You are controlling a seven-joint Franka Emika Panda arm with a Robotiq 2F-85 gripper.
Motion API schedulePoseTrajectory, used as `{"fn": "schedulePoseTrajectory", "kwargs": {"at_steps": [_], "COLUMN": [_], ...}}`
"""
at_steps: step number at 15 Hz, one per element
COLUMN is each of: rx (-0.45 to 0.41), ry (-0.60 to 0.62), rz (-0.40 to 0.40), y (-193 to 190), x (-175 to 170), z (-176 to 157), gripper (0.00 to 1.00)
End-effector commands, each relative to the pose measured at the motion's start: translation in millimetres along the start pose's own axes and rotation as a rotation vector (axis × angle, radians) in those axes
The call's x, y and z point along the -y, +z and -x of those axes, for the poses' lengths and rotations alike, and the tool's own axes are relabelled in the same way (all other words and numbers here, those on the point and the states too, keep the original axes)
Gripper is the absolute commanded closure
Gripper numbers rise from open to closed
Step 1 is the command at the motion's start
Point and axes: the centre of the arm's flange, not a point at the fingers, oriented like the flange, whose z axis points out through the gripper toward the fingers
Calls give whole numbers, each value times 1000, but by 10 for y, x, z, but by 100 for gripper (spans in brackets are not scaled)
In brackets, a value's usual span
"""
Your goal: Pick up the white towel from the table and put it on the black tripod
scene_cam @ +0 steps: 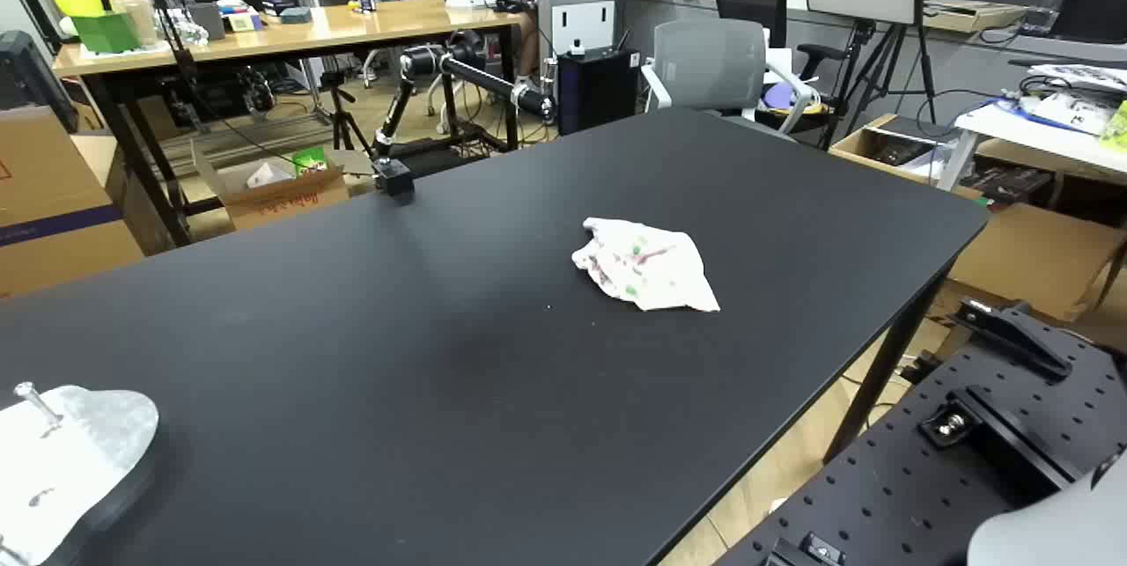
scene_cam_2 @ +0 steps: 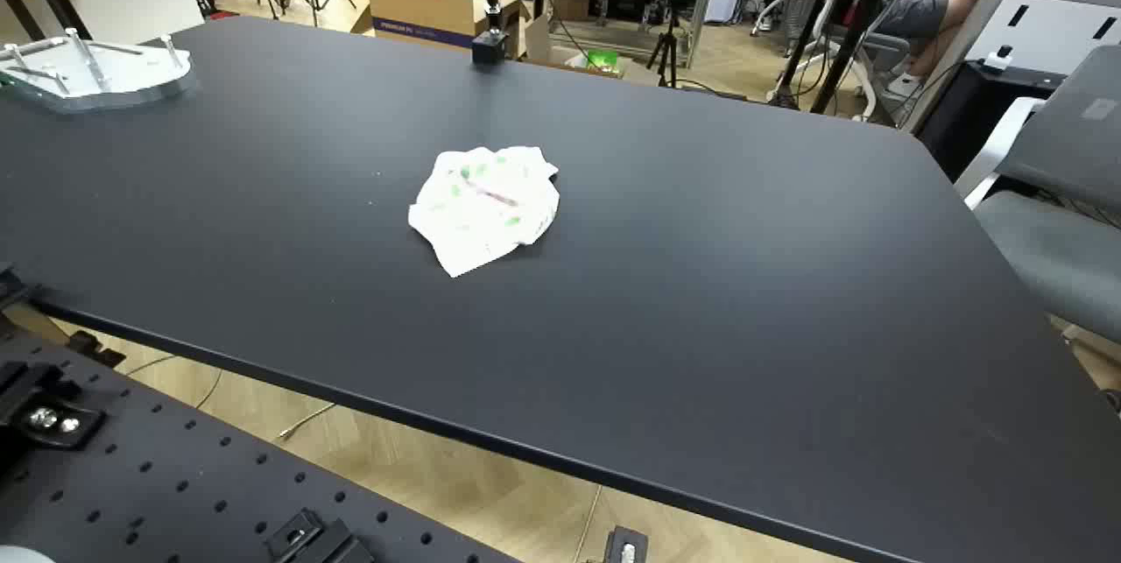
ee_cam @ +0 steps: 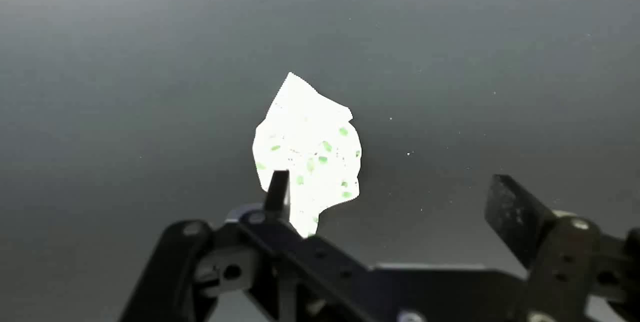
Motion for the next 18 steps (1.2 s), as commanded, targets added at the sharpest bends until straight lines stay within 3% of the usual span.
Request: {"fn": "schedulePoseTrajectory", "kwargs": {"at_steps": [1, 11, 16, 18], "rx": [0, 0, -257, -297], "ry": [0, 0, -35, -71], "rz": [0, 0, 214, 267], "y": [2, 2, 231, 430], "x": [0, 0, -208, -304], "z": [-1, -1, -258, -330], "gripper": [0, 0, 0, 0]}}
